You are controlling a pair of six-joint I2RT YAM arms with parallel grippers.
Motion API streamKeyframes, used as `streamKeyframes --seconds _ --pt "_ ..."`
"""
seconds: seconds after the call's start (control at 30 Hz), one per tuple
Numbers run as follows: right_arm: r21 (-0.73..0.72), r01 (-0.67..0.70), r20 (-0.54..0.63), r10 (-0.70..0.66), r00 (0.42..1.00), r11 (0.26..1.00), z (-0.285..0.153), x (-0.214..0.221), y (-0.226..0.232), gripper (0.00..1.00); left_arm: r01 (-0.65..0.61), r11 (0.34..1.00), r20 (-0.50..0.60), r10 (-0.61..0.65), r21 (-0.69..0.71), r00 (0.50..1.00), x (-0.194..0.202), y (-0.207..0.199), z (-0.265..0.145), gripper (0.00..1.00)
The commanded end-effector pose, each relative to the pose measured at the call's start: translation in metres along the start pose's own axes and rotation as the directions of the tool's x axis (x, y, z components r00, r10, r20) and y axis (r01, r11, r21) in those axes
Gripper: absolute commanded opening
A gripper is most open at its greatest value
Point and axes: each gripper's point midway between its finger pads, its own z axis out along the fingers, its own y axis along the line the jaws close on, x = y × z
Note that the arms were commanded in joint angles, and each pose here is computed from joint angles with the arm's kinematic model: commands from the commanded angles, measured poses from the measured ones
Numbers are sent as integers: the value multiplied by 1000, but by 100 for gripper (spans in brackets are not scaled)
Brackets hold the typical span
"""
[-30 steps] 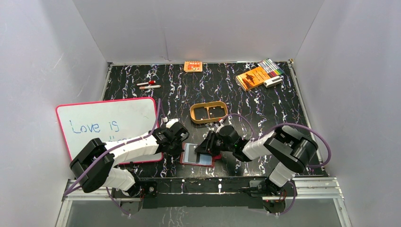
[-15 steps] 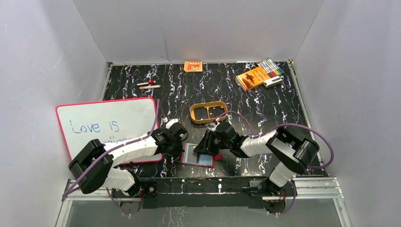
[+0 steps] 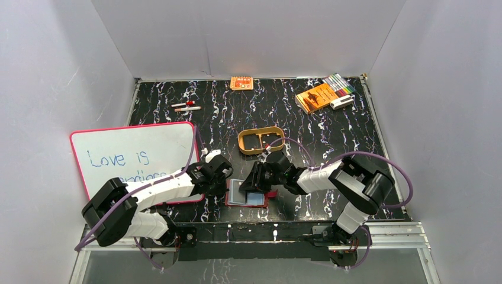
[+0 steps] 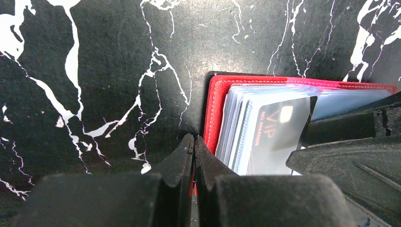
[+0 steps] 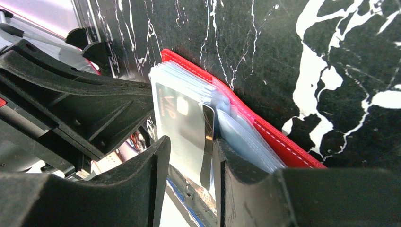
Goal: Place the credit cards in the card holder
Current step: Insert the credit card into the card holder.
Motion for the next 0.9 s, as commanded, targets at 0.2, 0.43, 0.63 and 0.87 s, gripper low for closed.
streamKeyframes --seconds 0.2,0.43,0.63,0.87 --pt "-31 151 6 -151 989 988 7 -6 45 46 34 991 9 -36 129 999 -5 -27 -8 0" --pt "53 221 45 -223 974 974 -8 -17 45 50 33 994 32 -37 107 999 -9 -23 -11 0" --pt "144 329 47 -338 940 933 -34 -28 56 88 27 996 49 -31 86 998 -13 -19 -13 0" --pt "372 336 149 -412 899 865 -90 -57 35 88 17 997 91 -24 81 996 -23 -17 -24 7"
